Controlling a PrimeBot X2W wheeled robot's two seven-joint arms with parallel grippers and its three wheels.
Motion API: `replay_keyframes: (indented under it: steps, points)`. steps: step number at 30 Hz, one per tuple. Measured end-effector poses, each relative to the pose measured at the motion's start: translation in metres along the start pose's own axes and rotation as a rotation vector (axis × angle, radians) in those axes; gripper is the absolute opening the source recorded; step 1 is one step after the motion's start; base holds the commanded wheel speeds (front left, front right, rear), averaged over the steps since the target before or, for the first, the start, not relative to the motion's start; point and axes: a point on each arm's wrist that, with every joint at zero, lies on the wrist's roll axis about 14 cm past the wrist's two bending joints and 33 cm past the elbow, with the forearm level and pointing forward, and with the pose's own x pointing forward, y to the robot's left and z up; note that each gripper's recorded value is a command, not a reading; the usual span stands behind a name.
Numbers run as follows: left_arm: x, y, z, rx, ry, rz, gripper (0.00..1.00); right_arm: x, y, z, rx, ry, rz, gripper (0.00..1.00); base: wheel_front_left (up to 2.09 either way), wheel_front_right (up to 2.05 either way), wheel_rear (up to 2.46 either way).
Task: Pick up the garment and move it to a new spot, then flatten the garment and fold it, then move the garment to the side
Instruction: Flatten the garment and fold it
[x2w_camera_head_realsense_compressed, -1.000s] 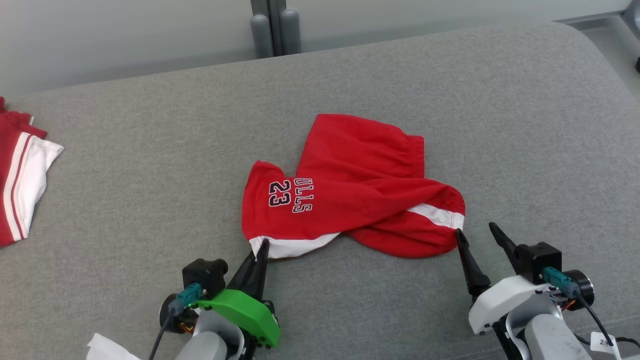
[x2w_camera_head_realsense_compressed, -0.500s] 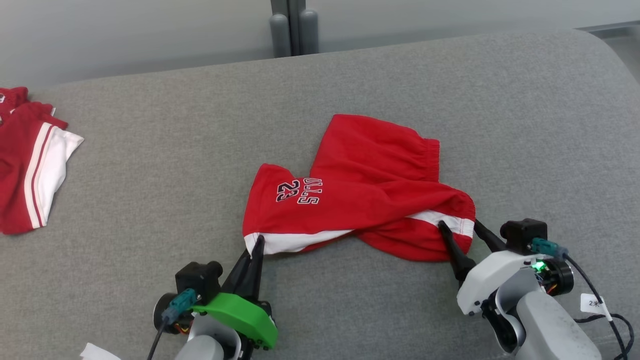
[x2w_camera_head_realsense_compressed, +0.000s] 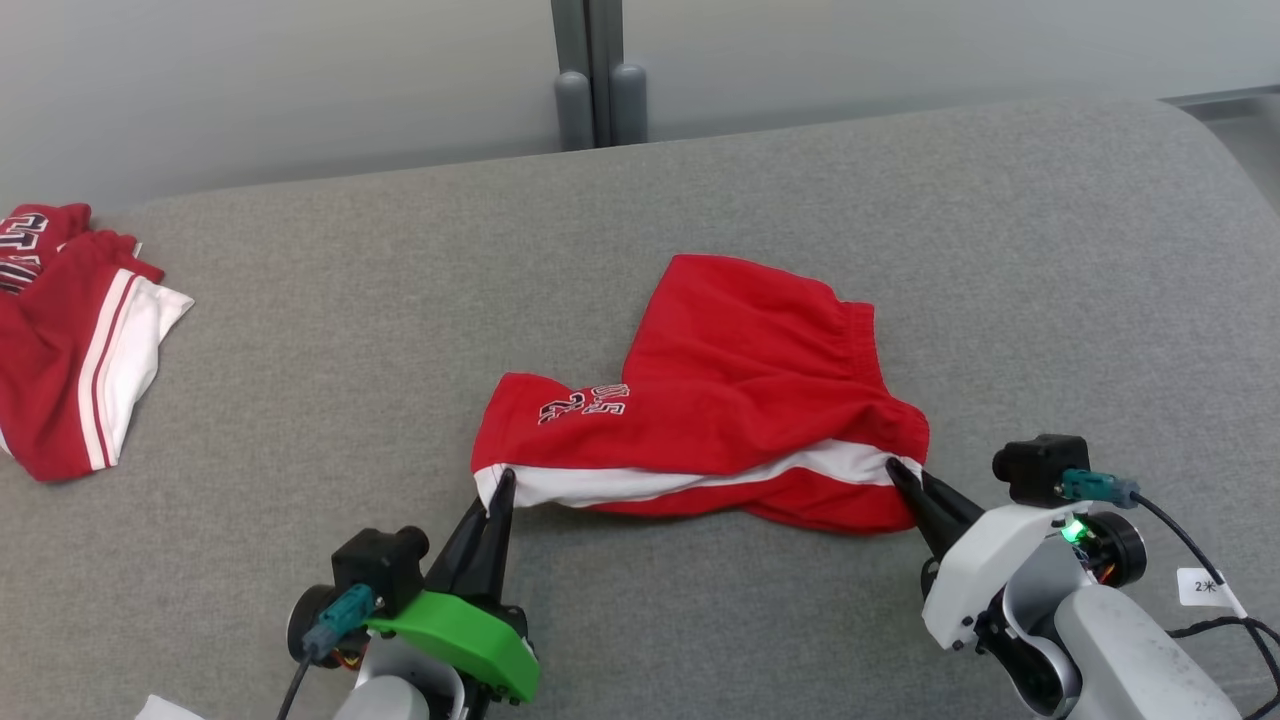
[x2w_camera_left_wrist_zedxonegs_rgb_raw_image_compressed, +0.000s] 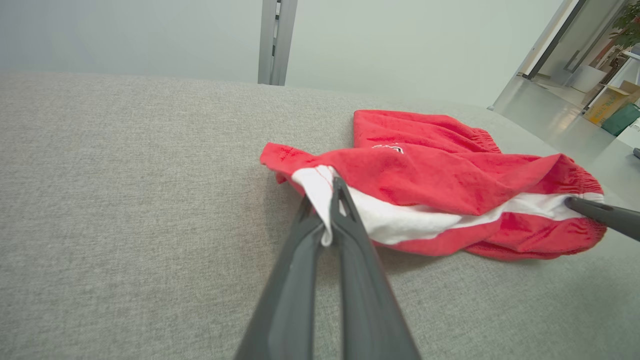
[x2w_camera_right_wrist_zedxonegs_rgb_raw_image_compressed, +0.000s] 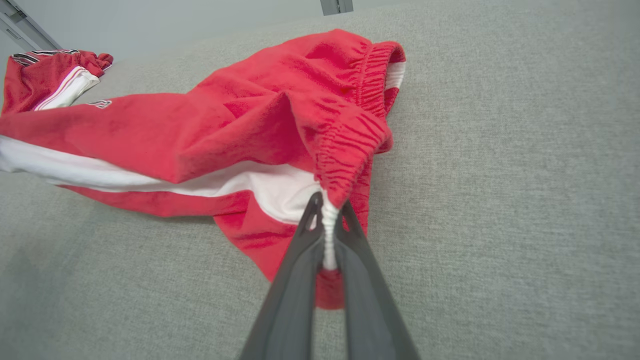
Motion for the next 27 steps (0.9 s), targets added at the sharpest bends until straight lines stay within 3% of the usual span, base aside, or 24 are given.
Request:
replay_keyframes:
  steps: [5, 12, 20, 27]
  points:
    - [0.001, -0.003, 0.021, 0.014, -0.055, -0.026, 0.00, -0.004, 0.011, 0.030, -0.051, -0.086, 0.048, 0.00, 0.00, 0.00, 0.00]
    - [0.006, -0.008, 0.096, 0.059, -0.216, -0.087, 0.00, -0.016, 0.036, 0.099, -0.154, -0.266, 0.133, 0.00, 0.00, 0.00, 0.00]
    - [-0.013, -0.030, 0.208, 0.234, -0.409, -0.182, 0.00, -0.052, 0.069, 0.188, -0.292, -0.491, 0.223, 0.00, 0.00, 0.00, 0.00]
    - [-0.031, -0.062, 0.275, 0.398, -0.503, -0.265, 0.00, -0.091, 0.096, 0.249, -0.409, -0.674, 0.272, 0.00, 0.00, 0.00, 0.00]
